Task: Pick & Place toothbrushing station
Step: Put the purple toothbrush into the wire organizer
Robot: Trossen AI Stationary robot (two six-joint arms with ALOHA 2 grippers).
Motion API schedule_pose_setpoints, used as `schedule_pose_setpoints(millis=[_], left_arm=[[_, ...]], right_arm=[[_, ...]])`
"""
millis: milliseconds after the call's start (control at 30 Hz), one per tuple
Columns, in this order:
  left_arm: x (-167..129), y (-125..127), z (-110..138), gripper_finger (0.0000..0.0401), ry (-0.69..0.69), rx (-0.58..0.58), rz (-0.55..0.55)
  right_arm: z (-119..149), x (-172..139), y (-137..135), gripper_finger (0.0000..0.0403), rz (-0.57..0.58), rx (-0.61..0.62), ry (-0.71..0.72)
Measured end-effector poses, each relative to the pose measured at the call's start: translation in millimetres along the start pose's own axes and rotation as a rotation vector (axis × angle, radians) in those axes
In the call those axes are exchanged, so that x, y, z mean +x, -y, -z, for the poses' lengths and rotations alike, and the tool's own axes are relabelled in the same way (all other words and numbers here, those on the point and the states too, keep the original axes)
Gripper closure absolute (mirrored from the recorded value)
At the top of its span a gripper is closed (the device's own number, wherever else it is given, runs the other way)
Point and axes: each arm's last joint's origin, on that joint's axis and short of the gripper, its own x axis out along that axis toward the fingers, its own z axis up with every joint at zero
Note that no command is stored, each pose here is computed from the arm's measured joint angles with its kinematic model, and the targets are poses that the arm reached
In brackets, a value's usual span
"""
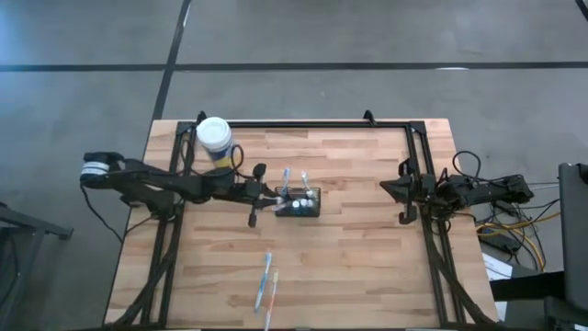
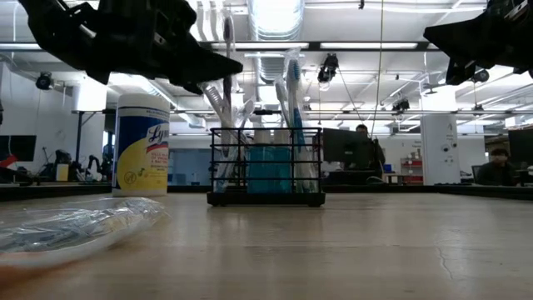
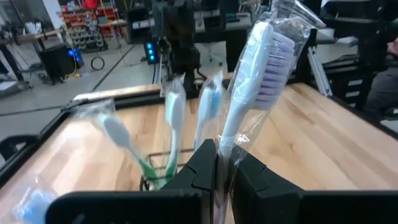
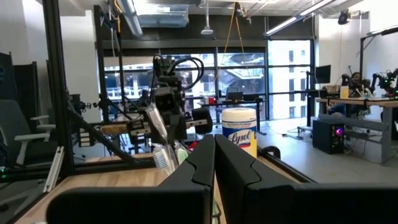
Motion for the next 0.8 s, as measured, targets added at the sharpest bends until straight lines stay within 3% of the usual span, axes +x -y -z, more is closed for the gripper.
schedule_pose_setpoints(millis=[633,800], left_arm=[[-7.1,-3.4,30.0,0.0378,0.064,-0.145,-0.050],[-6.9,-6.1,33.9,0.0344,0.043,-0.183,-0.071]], right_arm=[[-1.2,0.0,0.0,0.0394,0.000,0.003,0.012],[-2.7,-0.1,0.1,0.0394,0.000,-0.003,0.027]])
